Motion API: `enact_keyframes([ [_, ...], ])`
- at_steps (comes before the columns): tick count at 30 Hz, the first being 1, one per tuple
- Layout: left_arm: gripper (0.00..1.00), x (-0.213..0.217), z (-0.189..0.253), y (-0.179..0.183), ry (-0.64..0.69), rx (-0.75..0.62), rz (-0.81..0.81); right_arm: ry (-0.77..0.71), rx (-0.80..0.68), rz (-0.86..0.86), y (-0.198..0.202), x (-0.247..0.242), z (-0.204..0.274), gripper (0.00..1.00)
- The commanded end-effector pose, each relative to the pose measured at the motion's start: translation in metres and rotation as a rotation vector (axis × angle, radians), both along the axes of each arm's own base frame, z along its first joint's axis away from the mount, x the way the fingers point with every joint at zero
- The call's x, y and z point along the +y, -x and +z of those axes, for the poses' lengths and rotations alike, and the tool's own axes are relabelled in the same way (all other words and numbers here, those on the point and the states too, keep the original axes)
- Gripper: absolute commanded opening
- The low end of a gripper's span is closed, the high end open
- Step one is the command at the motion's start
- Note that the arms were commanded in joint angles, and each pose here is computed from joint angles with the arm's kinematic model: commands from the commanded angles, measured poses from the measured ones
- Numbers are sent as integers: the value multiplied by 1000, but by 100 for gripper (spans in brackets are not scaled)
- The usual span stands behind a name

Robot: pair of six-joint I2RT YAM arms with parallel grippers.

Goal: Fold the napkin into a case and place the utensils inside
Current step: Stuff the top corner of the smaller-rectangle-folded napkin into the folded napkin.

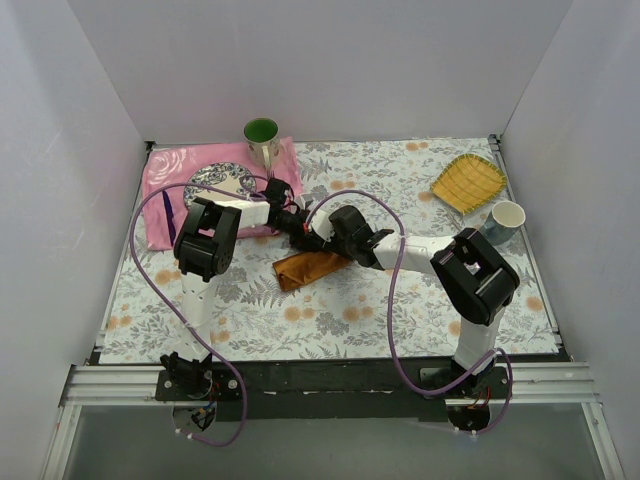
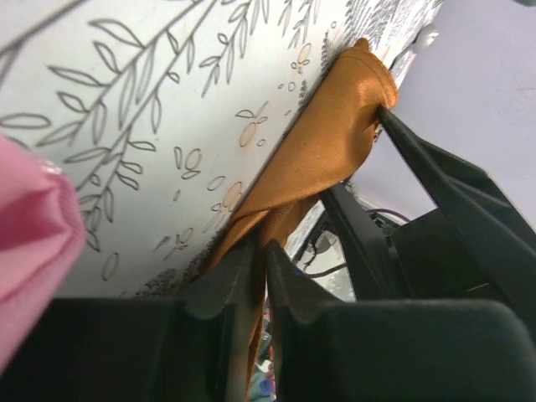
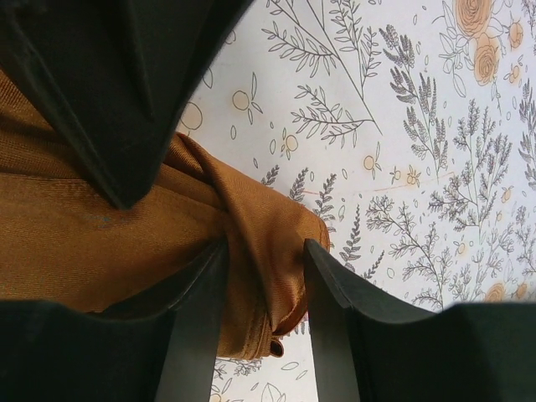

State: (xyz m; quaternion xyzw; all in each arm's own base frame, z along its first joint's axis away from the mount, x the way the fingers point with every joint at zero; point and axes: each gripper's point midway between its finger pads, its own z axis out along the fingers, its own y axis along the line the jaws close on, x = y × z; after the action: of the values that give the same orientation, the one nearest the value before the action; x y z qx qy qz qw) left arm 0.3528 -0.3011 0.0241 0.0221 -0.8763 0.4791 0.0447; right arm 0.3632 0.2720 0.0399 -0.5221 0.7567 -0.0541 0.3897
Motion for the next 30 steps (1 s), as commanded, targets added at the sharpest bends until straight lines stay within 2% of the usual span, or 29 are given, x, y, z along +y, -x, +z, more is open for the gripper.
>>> enact_keyframes([
  [1, 17, 5, 20, -11, -40, -99, 6, -7, 10, -5, 0, 1, -9, 48],
  [5, 29, 8, 37, -10, -50, -135, -6, -8, 13, -8, 2, 0, -10, 47],
  [13, 38, 22, 30, 14, -115, -86, -37, -16, 4, -15, 1, -2, -7, 47],
  [17, 42, 27, 35, 16, -133, -112, -40, -15, 2, -15, 1, -2, -8, 47],
  [23, 40, 35, 43, 21, -161, -136, -60, -19, -1, -14, 1, -1, -7, 47],
  [30, 31, 43, 45, 34, -180, -148, -100, -21, -6, -10, 1, 0, -6, 47],
])
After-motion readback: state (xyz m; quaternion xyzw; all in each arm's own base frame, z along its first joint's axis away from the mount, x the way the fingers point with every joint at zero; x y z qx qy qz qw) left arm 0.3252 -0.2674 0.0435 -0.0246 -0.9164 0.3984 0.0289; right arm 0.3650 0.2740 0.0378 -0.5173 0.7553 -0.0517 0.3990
